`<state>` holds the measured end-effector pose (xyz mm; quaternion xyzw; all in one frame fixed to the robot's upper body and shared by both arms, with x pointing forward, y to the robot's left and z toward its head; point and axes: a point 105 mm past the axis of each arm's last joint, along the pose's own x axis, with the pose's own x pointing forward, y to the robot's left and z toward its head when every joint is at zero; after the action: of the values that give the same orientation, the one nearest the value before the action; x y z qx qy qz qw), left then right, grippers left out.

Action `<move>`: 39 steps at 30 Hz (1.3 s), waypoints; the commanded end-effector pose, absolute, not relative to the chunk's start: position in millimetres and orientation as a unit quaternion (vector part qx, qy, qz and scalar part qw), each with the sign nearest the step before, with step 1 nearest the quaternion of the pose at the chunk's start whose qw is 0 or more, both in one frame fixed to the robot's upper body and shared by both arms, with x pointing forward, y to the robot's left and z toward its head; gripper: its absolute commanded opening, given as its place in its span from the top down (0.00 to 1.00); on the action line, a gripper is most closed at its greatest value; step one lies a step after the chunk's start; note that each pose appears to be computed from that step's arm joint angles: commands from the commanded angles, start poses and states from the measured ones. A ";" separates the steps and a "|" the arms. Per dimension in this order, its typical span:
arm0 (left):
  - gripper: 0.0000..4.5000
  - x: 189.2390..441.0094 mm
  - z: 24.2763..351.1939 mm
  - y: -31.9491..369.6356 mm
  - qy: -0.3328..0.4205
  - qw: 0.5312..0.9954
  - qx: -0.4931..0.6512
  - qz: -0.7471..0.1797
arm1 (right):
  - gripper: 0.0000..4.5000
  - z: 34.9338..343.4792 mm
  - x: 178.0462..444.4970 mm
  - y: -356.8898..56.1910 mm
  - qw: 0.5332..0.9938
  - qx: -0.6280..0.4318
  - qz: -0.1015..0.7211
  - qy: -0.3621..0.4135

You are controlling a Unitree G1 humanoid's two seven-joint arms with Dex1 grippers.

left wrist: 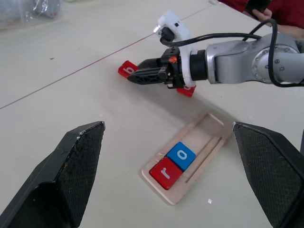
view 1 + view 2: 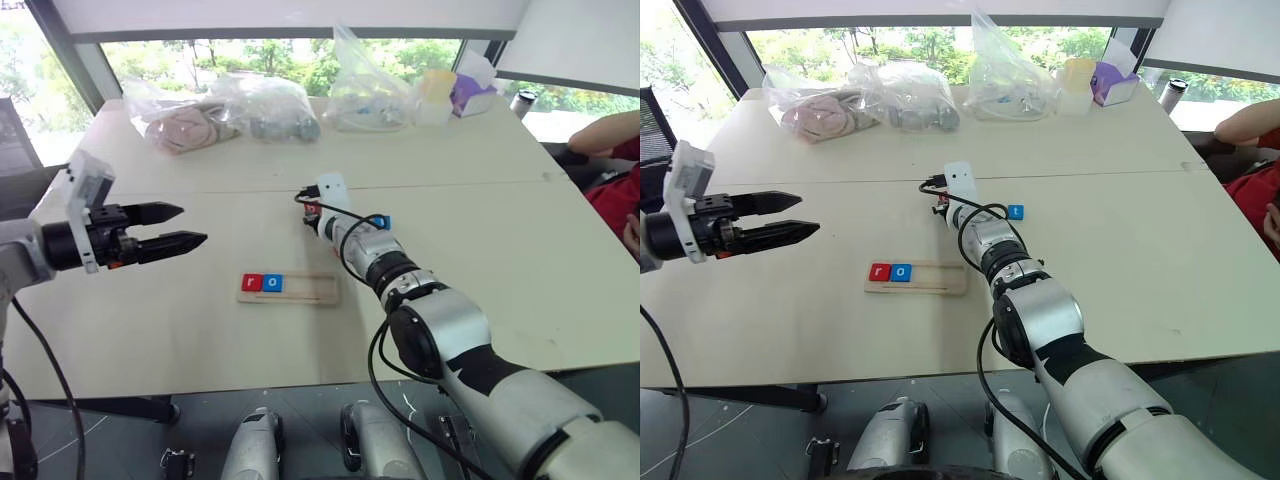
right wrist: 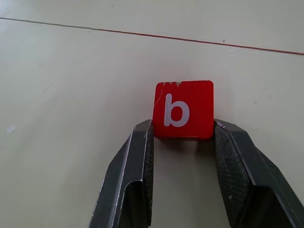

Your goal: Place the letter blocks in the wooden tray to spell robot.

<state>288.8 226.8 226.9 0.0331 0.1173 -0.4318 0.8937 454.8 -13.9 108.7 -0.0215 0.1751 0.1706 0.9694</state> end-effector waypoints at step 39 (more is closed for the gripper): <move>0.00 286.2 187.2 165.6 0.170 0.799 0.137 -0.560 | 0.74 105.8 300.4 -115.8 0.953 0.062 0.043 0.294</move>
<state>285.5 163.1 179.5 0.1232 0.1849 -0.5632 0.7959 301.3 -116.2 103.3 0.0585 0.2984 0.0437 0.9517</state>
